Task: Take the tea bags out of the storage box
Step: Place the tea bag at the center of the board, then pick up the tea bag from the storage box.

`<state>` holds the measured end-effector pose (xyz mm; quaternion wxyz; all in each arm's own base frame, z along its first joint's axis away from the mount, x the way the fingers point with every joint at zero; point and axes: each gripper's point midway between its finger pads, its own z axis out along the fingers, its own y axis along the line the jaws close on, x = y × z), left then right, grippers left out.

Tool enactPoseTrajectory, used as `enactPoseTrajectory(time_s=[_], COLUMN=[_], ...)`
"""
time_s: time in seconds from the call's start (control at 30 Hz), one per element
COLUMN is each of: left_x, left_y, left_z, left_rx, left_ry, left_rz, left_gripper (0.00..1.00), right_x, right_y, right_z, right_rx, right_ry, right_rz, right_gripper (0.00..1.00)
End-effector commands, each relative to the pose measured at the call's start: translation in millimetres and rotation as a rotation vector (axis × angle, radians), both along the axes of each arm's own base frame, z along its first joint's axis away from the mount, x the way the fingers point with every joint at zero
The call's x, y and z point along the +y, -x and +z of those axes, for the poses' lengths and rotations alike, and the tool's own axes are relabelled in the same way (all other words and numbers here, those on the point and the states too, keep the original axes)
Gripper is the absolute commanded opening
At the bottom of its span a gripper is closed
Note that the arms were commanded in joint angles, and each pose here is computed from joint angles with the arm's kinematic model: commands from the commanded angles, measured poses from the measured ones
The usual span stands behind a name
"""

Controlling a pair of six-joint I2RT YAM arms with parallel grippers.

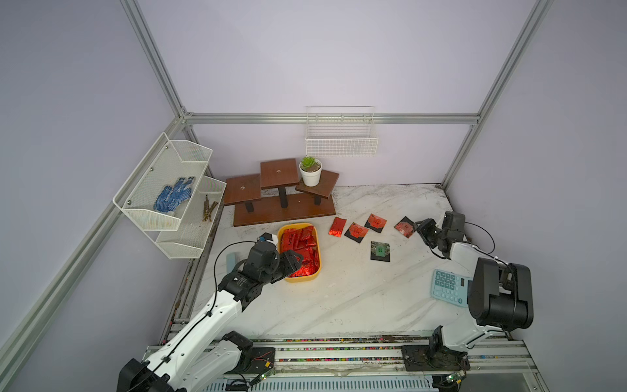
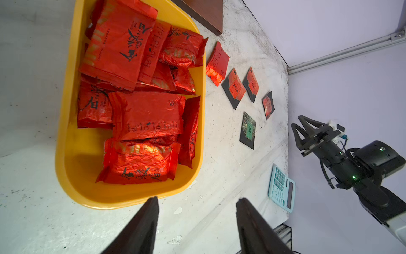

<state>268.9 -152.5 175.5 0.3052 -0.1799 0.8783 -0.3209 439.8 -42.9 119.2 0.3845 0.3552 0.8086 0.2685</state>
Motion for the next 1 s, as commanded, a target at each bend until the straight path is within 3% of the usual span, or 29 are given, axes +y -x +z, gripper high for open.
enactPoseTrajectory(time_s=[0.0, 0.3, 0.6, 0.97], left_x=[16.8, 43.8, 64.2, 82.9], left_y=[-3.7, -8.7, -9.2, 0.2], left_z=[0.9, -9.9, -21.6, -44.7], left_rx=[-0.021, 0.019, 0.052, 0.108], left_ry=[-0.045, -0.061, -0.068, -0.06], left_rz=[0.047, 0.101, 0.147, 0.203], left_gripper=[0.62, 0.62, 0.62, 0.61], right_x=[20.3, 110.7, 220.7, 355.2], right_y=[2.2, 6.4, 16.0, 27.2], right_z=[11.1, 42.4, 61.9, 58.9], right_rx=[-0.04, -0.107, -0.154, -0.139], right_ry=[0.023, 0.085, 0.055, 0.032], right_rz=[0.074, 0.287, 0.513, 0.774], right_gripper=[0.46, 0.48, 0.48, 0.47])
